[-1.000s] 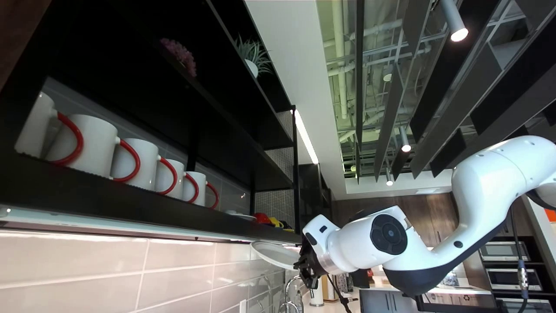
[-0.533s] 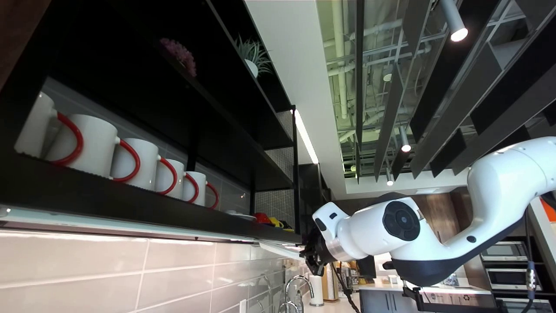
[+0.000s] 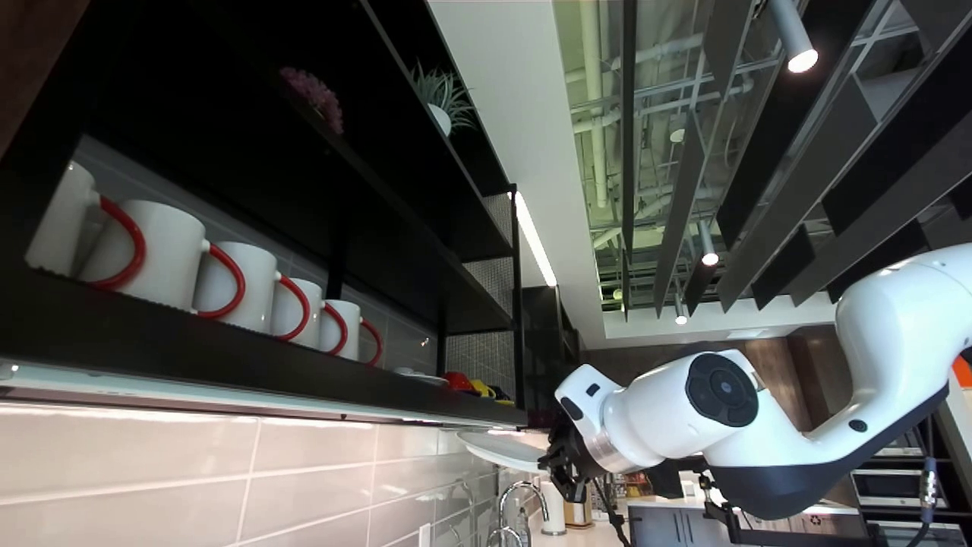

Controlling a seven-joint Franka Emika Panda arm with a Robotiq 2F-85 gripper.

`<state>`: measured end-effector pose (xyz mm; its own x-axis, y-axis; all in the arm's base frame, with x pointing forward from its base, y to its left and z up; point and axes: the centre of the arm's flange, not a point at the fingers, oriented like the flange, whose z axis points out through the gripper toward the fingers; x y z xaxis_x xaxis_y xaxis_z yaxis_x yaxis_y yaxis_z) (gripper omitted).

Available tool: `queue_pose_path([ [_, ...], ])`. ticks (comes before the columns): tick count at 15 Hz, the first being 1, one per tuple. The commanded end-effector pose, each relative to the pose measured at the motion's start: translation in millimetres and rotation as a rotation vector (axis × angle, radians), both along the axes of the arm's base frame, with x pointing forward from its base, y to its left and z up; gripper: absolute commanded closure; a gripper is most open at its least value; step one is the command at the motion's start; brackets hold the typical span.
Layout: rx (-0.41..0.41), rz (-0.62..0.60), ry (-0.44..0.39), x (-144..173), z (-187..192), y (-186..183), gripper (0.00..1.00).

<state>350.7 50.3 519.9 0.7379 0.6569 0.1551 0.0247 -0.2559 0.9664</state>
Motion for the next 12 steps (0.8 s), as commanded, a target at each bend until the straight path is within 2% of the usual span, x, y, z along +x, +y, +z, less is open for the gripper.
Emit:
queue_pose_path([
  [1, -0.045, -0.014, -0.030, -30, 11, 12, 0.99],
  [4, -0.091, -0.003, -0.104, -39, 33, 19, 0.99],
  [8, -0.107, 0.020, -0.167, -44, 71, 22, 0.99],
  [12, -0.080, 0.016, -0.223, -24, 122, 6, 0.99],
])
